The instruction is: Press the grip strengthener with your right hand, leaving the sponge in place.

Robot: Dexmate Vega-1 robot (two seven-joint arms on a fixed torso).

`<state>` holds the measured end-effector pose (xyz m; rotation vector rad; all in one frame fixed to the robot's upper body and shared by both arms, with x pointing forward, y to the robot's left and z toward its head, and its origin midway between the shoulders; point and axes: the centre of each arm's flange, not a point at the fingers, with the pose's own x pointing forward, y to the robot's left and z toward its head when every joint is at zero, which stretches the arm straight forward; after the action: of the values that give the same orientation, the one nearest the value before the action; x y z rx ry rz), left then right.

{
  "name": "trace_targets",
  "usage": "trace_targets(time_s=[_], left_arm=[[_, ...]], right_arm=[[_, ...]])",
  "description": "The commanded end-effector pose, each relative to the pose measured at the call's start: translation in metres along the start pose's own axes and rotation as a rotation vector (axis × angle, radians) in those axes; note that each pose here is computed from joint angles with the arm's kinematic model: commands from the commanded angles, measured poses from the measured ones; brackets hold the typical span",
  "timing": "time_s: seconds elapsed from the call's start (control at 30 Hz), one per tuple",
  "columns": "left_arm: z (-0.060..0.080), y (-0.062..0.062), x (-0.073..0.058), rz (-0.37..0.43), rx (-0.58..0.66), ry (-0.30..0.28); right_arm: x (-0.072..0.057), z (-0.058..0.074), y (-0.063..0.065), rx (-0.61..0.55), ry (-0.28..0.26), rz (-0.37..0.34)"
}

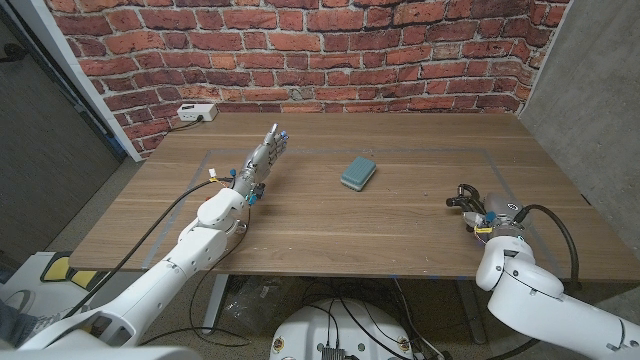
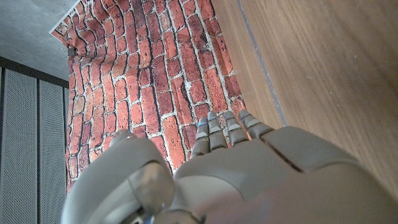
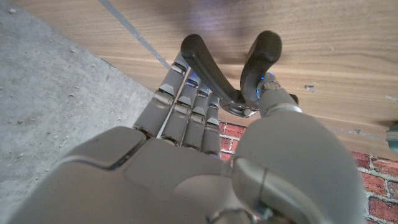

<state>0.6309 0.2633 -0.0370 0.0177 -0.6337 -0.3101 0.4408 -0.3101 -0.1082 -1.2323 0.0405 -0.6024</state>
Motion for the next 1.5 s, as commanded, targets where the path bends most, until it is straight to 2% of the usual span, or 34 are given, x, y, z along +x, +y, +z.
trace_targets(time_s=[0.03,0.23,0.53,0.87,1.5], left_arm=[[0.004,0.003,-0.004,0.005,0.009,-0.007],[0.004,0.003,-0.005,0.008,0.007,-0.01],[0.005,0.003,-0.006,0.012,0.005,-0.017],[0.006,0.002,-0.006,0.01,0.004,-0.024],[0.009,0.004,-0.002,0.012,0.007,-0.032]], right_arm=[[-0.011,0.007,-0.029,0.017,-0.041,-0.08],[-0.017,0.009,-0.042,0.03,-0.056,-0.11],[-0.02,0.008,-0.048,0.042,-0.057,-0.131],[-0.025,0.006,-0.05,0.059,-0.052,-0.17],[-0.026,0.007,-0.045,0.097,-0.061,-0.174]])
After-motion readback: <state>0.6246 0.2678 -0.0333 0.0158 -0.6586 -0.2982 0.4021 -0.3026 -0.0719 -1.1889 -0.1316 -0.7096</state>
